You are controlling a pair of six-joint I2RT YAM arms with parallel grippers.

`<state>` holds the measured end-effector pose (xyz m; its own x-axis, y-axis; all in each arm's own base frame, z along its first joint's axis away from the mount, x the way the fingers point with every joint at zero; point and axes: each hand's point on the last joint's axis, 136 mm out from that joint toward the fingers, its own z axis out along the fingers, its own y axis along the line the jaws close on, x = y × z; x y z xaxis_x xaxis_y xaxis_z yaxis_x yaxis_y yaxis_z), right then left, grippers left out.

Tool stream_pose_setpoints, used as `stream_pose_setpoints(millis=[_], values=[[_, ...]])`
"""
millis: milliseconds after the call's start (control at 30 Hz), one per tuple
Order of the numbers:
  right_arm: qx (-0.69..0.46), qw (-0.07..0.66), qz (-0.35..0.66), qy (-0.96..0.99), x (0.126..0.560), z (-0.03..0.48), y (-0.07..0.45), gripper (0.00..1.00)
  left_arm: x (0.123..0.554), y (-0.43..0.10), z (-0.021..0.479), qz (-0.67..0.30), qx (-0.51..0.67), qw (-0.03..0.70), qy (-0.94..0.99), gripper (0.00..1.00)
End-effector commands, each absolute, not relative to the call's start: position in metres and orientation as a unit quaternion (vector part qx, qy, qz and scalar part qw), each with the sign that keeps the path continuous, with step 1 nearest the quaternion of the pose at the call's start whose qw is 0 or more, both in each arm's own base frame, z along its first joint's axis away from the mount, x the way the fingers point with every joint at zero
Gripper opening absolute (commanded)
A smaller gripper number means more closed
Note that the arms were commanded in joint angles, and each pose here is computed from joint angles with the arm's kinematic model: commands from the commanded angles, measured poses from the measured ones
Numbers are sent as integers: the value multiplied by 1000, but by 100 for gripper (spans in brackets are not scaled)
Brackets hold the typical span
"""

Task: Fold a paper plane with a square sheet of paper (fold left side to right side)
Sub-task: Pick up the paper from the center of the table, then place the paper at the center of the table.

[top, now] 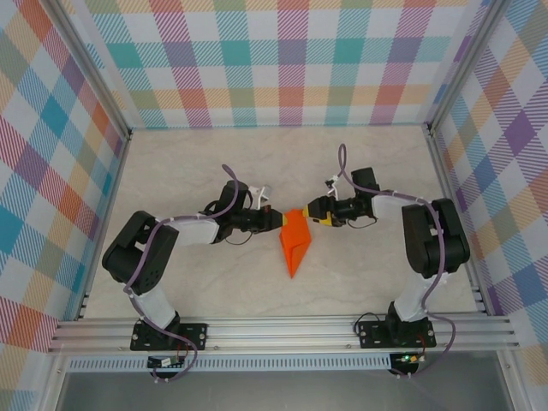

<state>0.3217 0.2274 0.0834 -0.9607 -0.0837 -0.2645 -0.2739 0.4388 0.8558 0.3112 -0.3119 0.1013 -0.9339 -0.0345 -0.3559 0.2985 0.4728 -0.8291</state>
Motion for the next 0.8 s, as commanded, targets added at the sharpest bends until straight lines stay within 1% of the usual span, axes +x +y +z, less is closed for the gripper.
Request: stream_pose_setpoints(millis=[0, 167, 400, 567, 633, 767], values=[[-151, 104, 551, 814, 326, 95, 241, 80, 310, -313, 113, -525, 107, 177, 825, 0], [-138, 87, 551, 819, 326, 80, 242, 71, 313, -315, 109, -527, 103, 173, 826, 0], [-138, 74, 560, 814, 319, 74, 247, 58, 316, -319, 100, -531, 99, 159, 826, 0], [-136, 69, 561, 813, 313, 72, 248, 44, 317, -319, 93, -529, 94, 154, 829, 0], [-134, 72, 555, 818, 313, 70, 246, 36, 317, -319, 91, -528, 91, 152, 831, 0], [-132, 71, 551, 821, 313, 71, 246, 25, 318, -318, 87, -524, 87, 150, 834, 0]])
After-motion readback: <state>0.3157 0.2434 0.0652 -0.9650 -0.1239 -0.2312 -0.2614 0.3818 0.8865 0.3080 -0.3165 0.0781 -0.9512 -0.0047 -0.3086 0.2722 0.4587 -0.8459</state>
